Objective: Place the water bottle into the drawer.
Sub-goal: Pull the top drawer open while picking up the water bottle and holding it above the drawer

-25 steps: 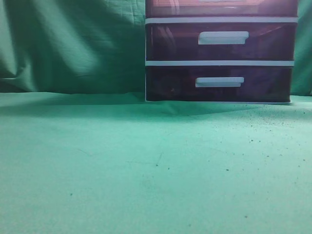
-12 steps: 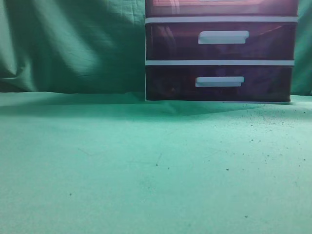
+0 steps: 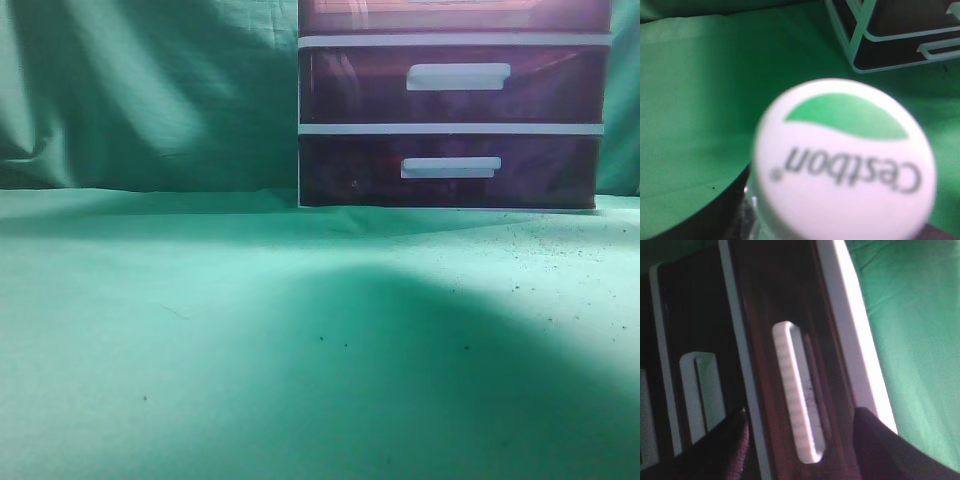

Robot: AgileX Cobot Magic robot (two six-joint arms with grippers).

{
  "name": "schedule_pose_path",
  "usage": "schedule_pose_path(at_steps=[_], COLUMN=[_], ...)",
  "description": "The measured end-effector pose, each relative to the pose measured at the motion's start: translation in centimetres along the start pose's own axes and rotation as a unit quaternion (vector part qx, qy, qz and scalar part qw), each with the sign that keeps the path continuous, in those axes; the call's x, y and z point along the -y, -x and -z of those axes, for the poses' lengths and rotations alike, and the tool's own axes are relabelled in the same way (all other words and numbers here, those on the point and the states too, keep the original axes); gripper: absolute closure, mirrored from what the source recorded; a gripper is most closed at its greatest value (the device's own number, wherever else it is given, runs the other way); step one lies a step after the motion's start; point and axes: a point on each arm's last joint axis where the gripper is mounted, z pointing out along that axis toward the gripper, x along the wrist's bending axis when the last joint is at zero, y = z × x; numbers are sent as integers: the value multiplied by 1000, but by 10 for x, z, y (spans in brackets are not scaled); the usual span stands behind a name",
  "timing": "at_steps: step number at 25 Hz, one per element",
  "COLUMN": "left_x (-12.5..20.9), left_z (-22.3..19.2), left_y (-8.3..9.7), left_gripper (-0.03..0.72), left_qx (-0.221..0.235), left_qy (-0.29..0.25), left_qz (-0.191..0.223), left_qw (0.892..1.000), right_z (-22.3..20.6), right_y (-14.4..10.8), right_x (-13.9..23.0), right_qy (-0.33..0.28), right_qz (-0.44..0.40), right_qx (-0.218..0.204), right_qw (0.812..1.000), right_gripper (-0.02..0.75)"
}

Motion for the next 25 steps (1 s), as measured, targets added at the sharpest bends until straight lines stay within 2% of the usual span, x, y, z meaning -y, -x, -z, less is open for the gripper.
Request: schedule_pose_path(at_steps=[1,6,12,17,22,25], left_x=[0,1,3,3,3,4], left_z=[-2,-13,-22,-25,-26,-27], left_y=[-1,-2,-3,-4,-4,-4], left_gripper=[398,398,398,398,398,398], left_qx=[-2,-3,-4,-4,-3,-5], left_qy=[-3,-19,-32,-36,-37,-39], left_qz=[-2,-2,-2,-2,-7,-10], left_qw=[1000,1000,999,999,999,999], right_z=[-6,-31,-53,-70,-75,-76], right_y=[-4,-18,-18,-17,-13,-13], right_x=[3,12,16,18,18,19], right_qy=[-3,-7,3,14,22,16], right_qz=[5,7,26,68,60,73], right_qx=[-8,-29,-25,-16,5,14], right_qw=[1000,1000,999,997,998,997], right_gripper=[309,324,324,505,652,638])
